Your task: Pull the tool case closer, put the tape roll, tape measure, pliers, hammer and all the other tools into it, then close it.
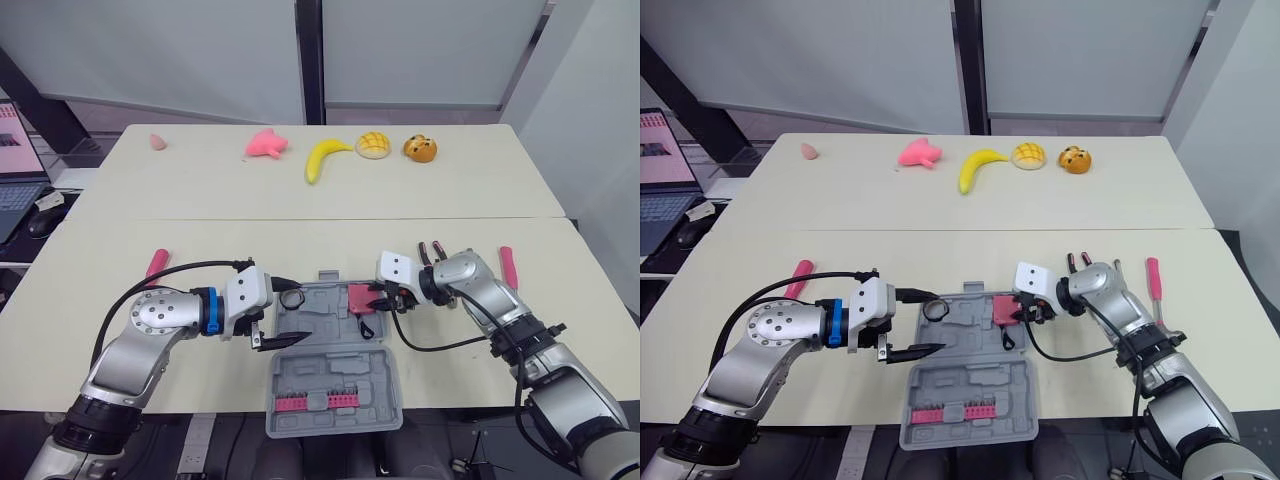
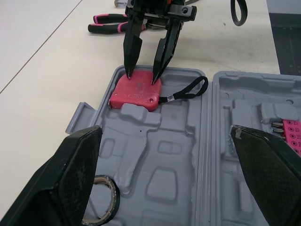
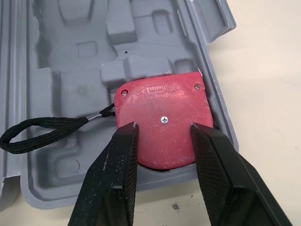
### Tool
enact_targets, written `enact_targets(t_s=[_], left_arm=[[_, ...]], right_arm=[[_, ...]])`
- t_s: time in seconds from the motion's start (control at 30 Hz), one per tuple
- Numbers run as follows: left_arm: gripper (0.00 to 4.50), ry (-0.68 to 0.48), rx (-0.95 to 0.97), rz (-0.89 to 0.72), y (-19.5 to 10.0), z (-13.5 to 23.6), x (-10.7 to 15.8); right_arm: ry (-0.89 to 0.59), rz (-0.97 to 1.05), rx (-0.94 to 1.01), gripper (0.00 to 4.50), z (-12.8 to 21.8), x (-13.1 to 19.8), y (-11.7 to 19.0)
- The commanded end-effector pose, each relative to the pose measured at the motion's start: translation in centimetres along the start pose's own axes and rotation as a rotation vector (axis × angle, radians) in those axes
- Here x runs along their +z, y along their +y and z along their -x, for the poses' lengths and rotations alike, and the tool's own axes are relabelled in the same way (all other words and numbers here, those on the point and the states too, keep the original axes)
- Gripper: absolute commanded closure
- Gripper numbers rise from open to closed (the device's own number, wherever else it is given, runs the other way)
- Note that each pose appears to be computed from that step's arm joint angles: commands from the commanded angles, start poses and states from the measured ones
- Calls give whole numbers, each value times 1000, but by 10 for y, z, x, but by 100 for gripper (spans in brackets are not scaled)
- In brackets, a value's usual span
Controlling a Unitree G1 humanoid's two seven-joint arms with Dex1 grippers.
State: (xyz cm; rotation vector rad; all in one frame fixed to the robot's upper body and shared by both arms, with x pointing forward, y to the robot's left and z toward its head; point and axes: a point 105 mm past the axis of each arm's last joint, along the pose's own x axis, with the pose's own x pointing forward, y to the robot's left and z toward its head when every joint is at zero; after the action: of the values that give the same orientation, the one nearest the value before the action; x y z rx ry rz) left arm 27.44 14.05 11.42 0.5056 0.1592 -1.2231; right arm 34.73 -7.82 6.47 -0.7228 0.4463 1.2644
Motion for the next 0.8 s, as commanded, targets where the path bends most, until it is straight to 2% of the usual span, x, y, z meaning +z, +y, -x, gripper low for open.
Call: enact_targets(t_s=[0.03,0.27,0.4,0.5,0.67,0.8], left_arm=[[0,-20,16,-31,6,5,8],[0,-41,53,-20,13,15,6],[0,-54,157,5,29,38,-3],[0,-50,225,23,37,55,-12],[0,-10,461,106,56,101,-40],[0,68,633,236,53,152,-79]], right_arm=[[101,-22,25,272,-7,-22,8],[-56,31,-34,272,0,12,0],[-207,65,-184,272,33,44,-10],[-268,58,-304,272,58,51,-14],[-282,-42,-558,272,116,25,-7],[-195,-173,-754,272,159,-21,12]])
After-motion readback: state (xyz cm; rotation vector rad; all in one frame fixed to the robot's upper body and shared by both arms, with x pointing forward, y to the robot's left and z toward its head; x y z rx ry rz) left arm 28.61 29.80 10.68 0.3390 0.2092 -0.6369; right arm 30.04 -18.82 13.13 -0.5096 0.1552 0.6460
